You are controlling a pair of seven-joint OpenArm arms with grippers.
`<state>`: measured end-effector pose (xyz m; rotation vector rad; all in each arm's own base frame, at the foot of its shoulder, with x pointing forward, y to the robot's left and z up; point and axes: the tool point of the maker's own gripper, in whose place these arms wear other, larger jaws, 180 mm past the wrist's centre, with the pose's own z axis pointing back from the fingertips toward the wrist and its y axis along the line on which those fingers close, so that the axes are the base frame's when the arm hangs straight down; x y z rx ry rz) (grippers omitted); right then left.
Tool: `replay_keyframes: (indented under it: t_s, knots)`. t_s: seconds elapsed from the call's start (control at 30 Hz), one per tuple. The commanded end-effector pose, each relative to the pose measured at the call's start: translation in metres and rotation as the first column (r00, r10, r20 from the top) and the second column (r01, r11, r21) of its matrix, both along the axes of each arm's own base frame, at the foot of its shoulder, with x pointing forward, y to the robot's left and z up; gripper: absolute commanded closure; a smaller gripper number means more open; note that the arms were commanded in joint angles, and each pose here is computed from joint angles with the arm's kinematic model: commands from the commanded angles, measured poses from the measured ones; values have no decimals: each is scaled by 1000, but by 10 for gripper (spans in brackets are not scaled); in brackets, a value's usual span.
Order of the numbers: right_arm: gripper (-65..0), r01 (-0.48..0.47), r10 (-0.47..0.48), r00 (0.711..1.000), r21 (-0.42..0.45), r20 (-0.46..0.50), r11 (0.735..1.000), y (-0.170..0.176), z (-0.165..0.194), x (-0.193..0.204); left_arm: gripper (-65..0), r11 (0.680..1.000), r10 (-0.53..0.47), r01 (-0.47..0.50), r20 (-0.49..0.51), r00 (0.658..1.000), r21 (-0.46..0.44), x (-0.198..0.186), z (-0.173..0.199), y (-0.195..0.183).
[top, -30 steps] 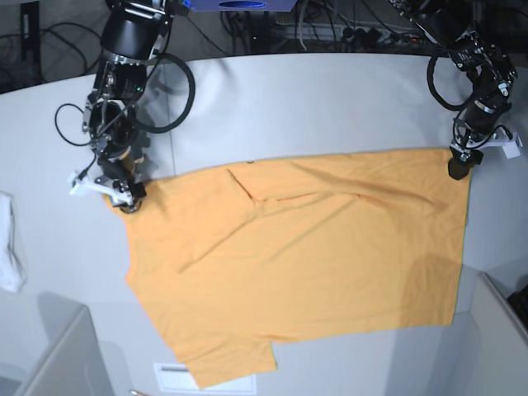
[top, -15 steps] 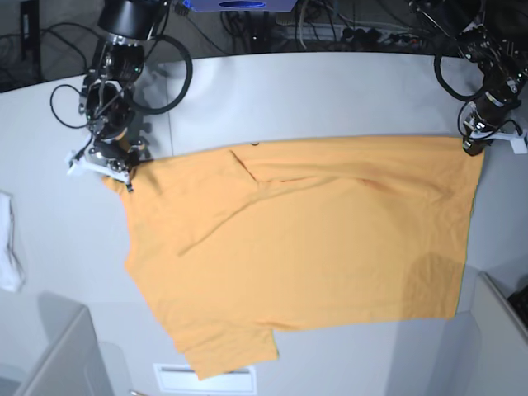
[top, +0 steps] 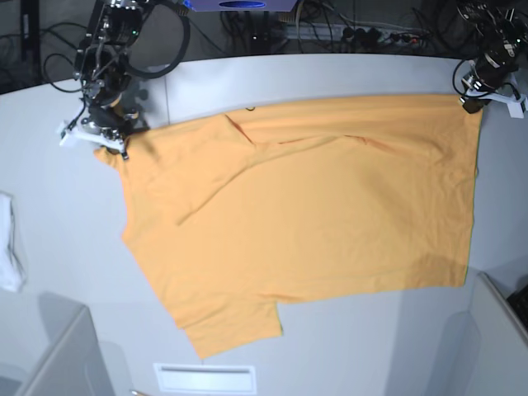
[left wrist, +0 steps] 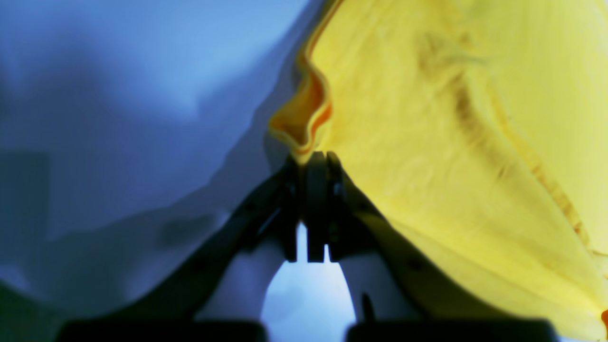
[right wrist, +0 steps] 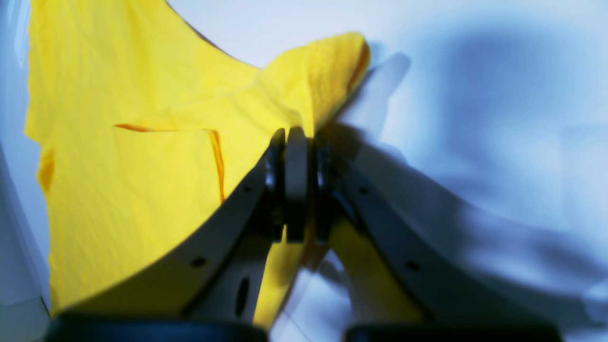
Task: Fold the T-shirt properly
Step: 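Pull the collar edge toward the robot with both grippers, straightening the shirt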
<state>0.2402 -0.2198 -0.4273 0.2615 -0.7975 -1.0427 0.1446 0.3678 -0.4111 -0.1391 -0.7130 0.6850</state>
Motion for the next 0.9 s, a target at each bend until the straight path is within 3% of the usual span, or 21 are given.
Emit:
replay_keyframes:
  t_s: [0.0, 0.2, 0.87]
  knots:
    - [0, 10, -8, 999, -50, 35, 999, -10, 12, 3, 0, 998, -7, 5, 32, 999, 57, 3, 17, 10]
    - [0, -20, 19, 1000, -35, -24, 999, -6, 8, -26, 0, 993, -46, 42, 36, 998, 110, -3, 33, 2]
    - [0, -37, 29, 993, -66, -114, 997, -8, 6, -84, 0, 993, -45, 50, -44, 998, 109, -32, 23, 3]
